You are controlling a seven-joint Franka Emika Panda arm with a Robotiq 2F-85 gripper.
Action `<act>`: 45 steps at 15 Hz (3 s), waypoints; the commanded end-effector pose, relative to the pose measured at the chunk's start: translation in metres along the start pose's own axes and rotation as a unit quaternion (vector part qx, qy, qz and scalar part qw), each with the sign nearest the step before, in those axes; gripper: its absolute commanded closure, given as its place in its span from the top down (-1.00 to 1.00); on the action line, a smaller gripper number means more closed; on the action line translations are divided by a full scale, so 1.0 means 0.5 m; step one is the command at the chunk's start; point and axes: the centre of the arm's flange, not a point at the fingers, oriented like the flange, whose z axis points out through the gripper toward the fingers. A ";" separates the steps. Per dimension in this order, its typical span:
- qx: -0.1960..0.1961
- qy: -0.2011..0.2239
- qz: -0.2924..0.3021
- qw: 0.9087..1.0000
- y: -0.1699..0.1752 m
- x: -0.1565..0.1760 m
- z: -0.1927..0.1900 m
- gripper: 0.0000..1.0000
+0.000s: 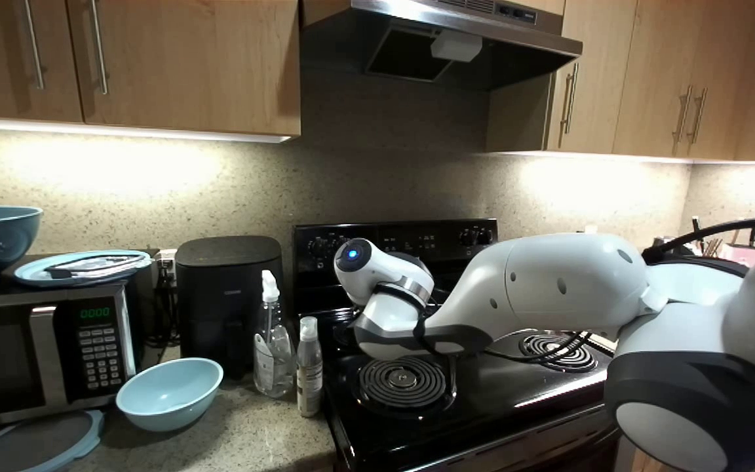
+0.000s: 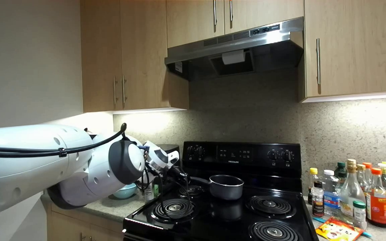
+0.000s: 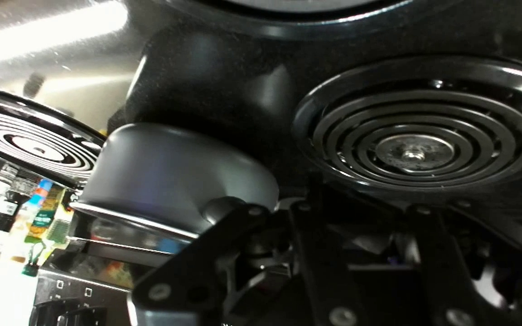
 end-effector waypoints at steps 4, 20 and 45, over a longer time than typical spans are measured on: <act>-0.068 -0.015 0.030 0.997 0.039 -0.092 0.006 -0.98; -0.037 0.004 0.093 0.995 -0.038 -0.091 0.019 -0.39; -0.067 0.078 0.328 0.939 -0.039 0.017 -0.094 1.00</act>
